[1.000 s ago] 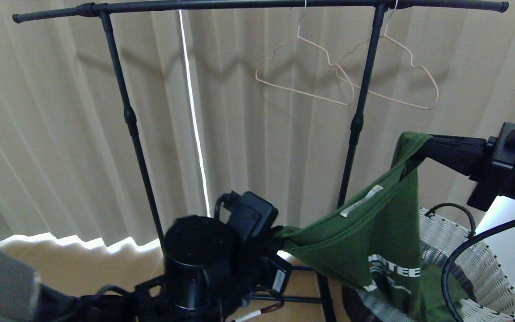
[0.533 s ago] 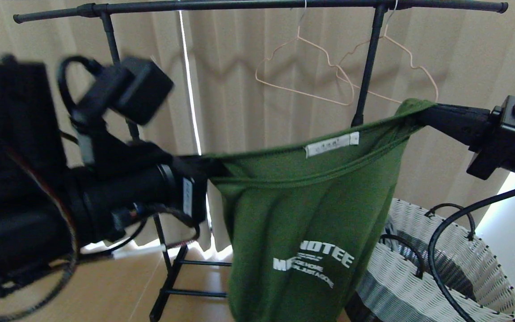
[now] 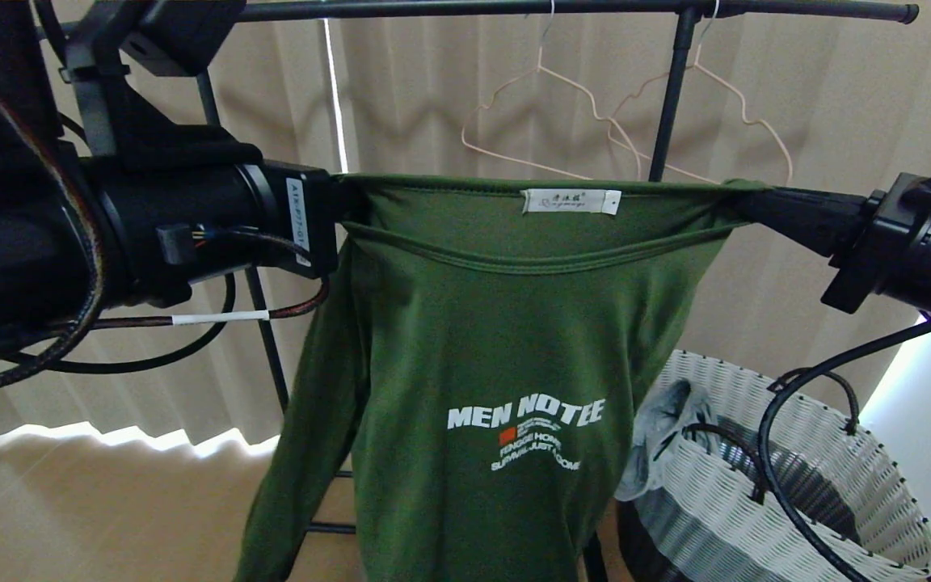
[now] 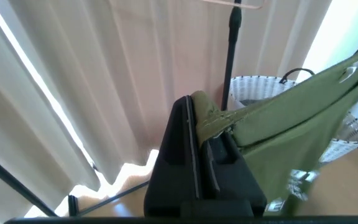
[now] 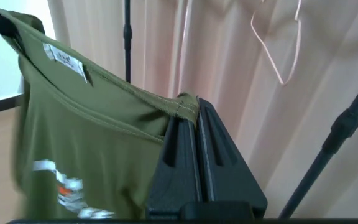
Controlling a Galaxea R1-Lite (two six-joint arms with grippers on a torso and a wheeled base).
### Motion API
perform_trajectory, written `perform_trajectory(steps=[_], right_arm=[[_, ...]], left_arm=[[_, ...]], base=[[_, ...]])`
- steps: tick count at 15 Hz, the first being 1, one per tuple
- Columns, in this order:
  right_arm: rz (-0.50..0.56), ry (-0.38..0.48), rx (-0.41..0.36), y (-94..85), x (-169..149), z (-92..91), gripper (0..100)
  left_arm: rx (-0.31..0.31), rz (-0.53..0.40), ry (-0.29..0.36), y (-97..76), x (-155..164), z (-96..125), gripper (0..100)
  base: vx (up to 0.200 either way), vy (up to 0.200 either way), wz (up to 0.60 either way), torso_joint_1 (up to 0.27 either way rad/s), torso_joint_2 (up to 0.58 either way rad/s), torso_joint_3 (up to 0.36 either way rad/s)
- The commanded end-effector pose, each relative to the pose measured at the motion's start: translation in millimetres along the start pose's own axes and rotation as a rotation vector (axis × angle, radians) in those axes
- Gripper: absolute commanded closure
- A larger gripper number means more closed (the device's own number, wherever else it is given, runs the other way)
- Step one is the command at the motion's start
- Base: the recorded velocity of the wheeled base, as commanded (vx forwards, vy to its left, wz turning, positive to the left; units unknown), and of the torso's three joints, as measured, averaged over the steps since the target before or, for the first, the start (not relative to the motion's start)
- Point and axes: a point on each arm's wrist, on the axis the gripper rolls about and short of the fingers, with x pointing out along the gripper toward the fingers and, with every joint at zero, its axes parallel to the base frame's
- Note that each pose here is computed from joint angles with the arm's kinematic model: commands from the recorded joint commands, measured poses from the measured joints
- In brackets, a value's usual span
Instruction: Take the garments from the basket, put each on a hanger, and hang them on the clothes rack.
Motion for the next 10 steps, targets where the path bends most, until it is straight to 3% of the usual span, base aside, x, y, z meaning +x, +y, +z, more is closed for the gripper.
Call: perform_trajectory(steps=[1, 6, 10], right_arm=[[-0.022, 0.014, 0.002, -6.4, 3.9, -3.2, 100], [-0.099, 0.039, -0.004, -24.1, 0.0, -8.2, 100], [-0.109, 0.057, -0.011, -16.9, -23.6, 0.8, 100]], left_arm=[[0.003, 0.001, 0.023, -0.7, 3.4, -5.7, 100], [0.012, -0.003, 0.094, -3.8, 16.3, -25.1, 100], [0.011, -0.013, 0.111, -7.1, 36.8, -26.8, 100]], base=[[0.0, 0.0, 0.0, 0.0, 0.0, 0.0], [0.0, 0.0, 0.0, 0.0, 0.0, 0.0], [0.0, 0.0, 0.0, 0.0, 0.0, 0.0]])
